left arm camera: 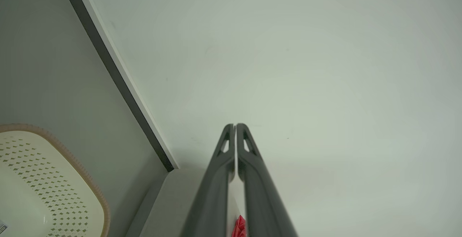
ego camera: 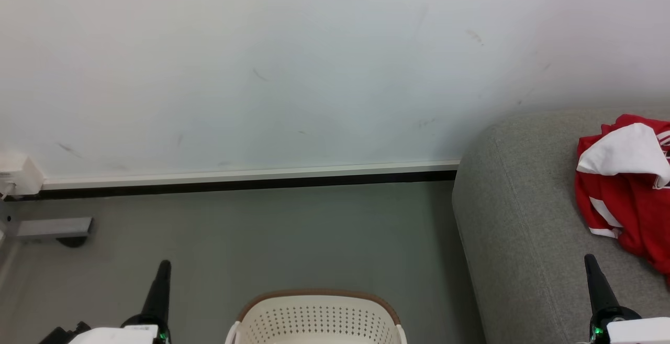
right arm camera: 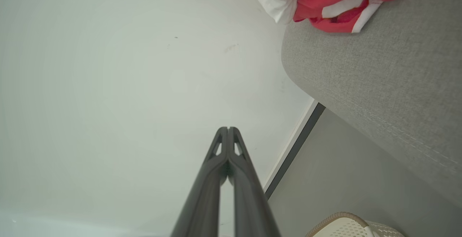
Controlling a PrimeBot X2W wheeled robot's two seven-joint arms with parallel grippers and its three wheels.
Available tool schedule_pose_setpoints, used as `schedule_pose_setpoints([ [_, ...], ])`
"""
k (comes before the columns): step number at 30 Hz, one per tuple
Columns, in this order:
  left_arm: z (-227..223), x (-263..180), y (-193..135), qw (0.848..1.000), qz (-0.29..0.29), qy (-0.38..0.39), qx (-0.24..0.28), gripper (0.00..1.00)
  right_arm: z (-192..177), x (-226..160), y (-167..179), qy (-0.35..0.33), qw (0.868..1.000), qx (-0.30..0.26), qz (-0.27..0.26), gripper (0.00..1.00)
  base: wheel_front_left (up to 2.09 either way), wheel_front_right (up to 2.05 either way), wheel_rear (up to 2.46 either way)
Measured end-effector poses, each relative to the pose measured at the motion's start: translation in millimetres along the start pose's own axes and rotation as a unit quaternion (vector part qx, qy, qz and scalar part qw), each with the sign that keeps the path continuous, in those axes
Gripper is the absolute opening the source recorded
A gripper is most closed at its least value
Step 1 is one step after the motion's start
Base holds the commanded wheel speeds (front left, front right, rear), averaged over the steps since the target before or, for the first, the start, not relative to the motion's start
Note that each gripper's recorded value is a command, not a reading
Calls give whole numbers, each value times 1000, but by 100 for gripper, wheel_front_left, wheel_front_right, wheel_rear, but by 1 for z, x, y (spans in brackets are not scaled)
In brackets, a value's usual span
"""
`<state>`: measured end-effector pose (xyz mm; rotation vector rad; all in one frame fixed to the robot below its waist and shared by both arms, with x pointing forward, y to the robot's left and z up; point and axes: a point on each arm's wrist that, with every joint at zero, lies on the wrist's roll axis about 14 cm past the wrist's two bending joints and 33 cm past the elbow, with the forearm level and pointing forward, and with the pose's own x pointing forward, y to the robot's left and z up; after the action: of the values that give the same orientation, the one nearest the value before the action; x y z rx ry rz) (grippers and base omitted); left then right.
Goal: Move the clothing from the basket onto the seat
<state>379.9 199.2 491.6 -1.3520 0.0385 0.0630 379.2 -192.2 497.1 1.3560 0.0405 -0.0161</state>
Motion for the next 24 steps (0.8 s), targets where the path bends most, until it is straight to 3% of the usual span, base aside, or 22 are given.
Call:
schedule_pose_setpoints([
  [24, 1, 5, -9, 996, -19, 8, -81, 0, 8, 6, 4, -6, 997, 81, 10, 0, 0, 0, 0],
])
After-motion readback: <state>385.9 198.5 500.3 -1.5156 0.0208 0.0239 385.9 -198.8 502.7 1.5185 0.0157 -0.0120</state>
